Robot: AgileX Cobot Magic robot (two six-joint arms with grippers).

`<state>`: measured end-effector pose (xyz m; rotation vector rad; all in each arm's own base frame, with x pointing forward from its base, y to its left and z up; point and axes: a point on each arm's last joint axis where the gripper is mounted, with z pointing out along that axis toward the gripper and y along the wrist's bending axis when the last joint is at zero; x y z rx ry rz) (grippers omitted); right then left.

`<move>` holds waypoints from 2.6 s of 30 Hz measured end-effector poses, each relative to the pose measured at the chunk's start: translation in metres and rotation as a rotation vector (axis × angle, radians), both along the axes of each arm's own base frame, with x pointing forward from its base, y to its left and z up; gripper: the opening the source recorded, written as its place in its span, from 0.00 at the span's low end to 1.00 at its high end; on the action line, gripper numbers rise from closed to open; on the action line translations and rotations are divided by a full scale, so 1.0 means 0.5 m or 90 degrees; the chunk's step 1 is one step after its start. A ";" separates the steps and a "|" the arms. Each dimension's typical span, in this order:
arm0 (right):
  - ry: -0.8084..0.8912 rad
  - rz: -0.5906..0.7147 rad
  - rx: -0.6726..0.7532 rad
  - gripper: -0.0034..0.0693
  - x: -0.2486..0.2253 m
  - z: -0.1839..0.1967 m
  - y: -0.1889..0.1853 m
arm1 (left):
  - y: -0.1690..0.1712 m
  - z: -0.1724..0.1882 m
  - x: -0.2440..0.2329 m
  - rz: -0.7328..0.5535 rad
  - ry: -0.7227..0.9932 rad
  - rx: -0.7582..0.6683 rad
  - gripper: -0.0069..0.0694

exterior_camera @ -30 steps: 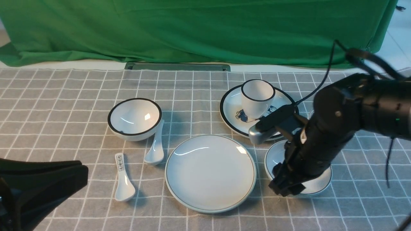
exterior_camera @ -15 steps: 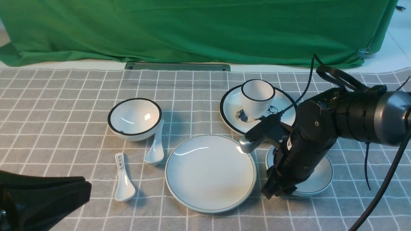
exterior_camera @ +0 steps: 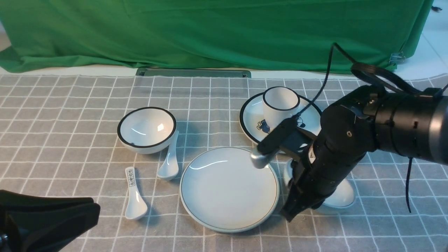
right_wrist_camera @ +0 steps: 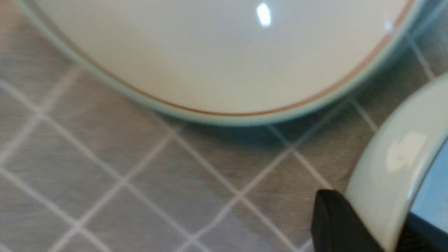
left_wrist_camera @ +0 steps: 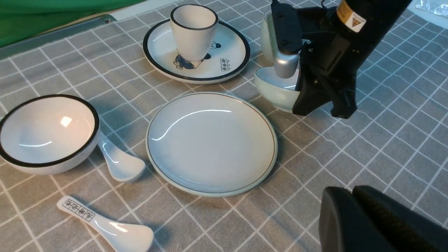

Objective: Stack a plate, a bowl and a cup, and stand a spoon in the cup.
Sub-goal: Use the right arm to grab a blue rice bowl, then use the right arm to put the blue rice bowl into the blue large plate in the middle, then use the right arm to grab a blue teacup

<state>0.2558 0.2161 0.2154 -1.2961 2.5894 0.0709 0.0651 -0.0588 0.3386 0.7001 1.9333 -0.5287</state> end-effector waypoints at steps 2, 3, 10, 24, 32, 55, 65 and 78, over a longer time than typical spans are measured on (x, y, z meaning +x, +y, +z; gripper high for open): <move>-0.022 0.023 0.027 0.17 -0.014 0.032 0.032 | 0.000 0.000 0.000 0.000 -0.001 0.002 0.11; -0.039 0.040 0.046 0.17 -0.022 0.051 0.056 | 0.000 0.000 0.000 0.000 -0.001 0.002 0.11; -0.059 0.093 0.076 0.17 -0.021 0.060 0.153 | 0.001 -0.001 0.001 0.001 -0.002 0.006 0.11; -0.047 0.098 0.033 0.17 0.024 -0.035 0.207 | 0.003 -0.001 0.002 0.006 -0.007 0.015 0.11; -0.027 0.060 0.040 0.55 0.025 -0.051 0.211 | 0.003 -0.001 0.002 0.007 -0.009 0.015 0.11; -0.014 -0.193 -0.019 0.64 0.186 0.102 -0.181 | 0.007 -0.003 0.004 0.012 -0.016 0.036 0.11; -0.010 -0.247 0.036 0.74 0.267 0.019 -0.237 | 0.008 0.003 0.009 0.027 -0.039 0.026 0.11; 0.018 -0.224 0.016 0.18 0.283 -0.043 -0.224 | 0.008 0.002 0.008 0.024 -0.033 0.028 0.11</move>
